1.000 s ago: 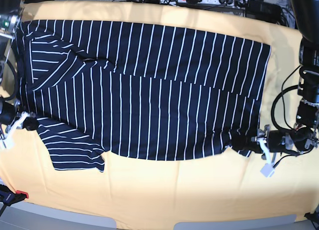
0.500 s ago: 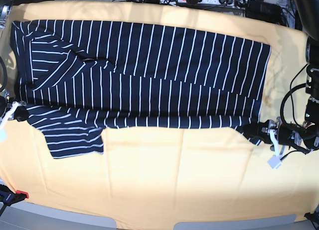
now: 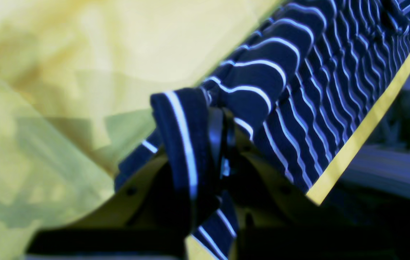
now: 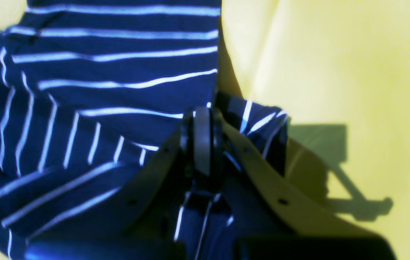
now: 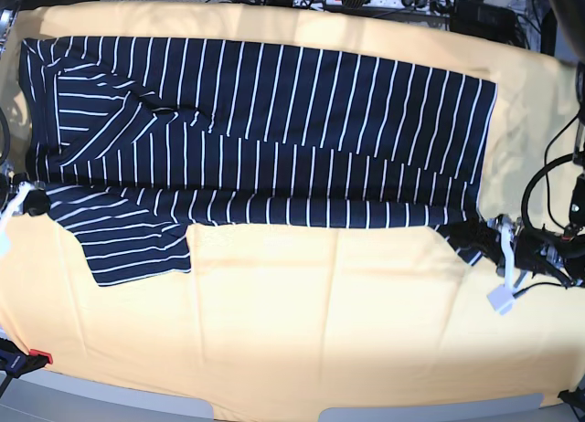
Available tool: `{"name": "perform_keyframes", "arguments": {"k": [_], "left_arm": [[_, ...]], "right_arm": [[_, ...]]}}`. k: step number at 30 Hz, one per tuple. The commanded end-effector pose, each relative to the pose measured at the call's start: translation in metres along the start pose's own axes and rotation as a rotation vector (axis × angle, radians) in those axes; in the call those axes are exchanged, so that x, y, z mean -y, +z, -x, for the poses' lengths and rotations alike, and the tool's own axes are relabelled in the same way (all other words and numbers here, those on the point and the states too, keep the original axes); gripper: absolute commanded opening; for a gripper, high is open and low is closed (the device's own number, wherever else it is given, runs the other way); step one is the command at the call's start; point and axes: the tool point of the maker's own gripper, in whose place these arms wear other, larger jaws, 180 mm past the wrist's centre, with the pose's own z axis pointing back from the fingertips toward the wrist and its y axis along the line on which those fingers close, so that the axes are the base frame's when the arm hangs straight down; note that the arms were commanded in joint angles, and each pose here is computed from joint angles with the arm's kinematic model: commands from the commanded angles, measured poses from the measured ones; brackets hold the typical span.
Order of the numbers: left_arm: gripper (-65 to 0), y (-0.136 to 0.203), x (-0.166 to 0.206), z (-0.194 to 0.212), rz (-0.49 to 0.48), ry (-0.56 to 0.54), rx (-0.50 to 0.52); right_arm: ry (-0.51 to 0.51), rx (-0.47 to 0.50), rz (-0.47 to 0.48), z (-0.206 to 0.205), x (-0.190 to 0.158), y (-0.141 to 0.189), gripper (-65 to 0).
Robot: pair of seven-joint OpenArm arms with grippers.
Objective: Fold the T-shirt properly
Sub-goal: 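Lift the grasped edge and fold it over toward the first fold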
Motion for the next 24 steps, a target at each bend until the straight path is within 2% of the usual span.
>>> {"name": "perform_keyframes", "arguments": {"k": [1,8,17,18,21,22,23,24], "left_arm": [[-65.0,0.012,0.002,0.000,-0.014,-0.019,0.001],[-65.0,0.002,0.021,0.056,0.016,-0.050,-0.125],[-65.0,-0.003,0.022,0.091,0.030,0.002,-0.185],[-64.0,-0.005,0.023,0.093,0.035,0.010,-0.183],[-43.4,-0.012,0.026,0.103,0.054,0.026,-0.196],[-37.0,-0.014,0.028,0.106,0.062,0.030,-0.199],[-32.5,-0.017,0.029,0.109,0.069,0.035,-0.203],[-30.7,-0.019,0.031,0.110,0.074,0.037,-0.204]], "right_arm": [[0.036,0.050,0.024,-0.020,0.008,0.016,-65.0],[0.036,0.052,0.025,-0.020,0.008,0.016,-65.0],[0.031,0.049,0.011,-0.020,0.006,0.016,-65.0],[0.030,0.042,0.008,-0.018,0.005,0.016,-61.4],[0.031,0.022,0.008,-0.016,0.007,0.019,-31.9],[0.028,0.034,-0.002,-0.019,0.006,0.022,-26.0],[0.025,0.060,-0.018,-0.026,0.004,0.026,-24.5],[0.022,0.091,-0.040,-0.033,0.001,0.030,-24.5]]}}
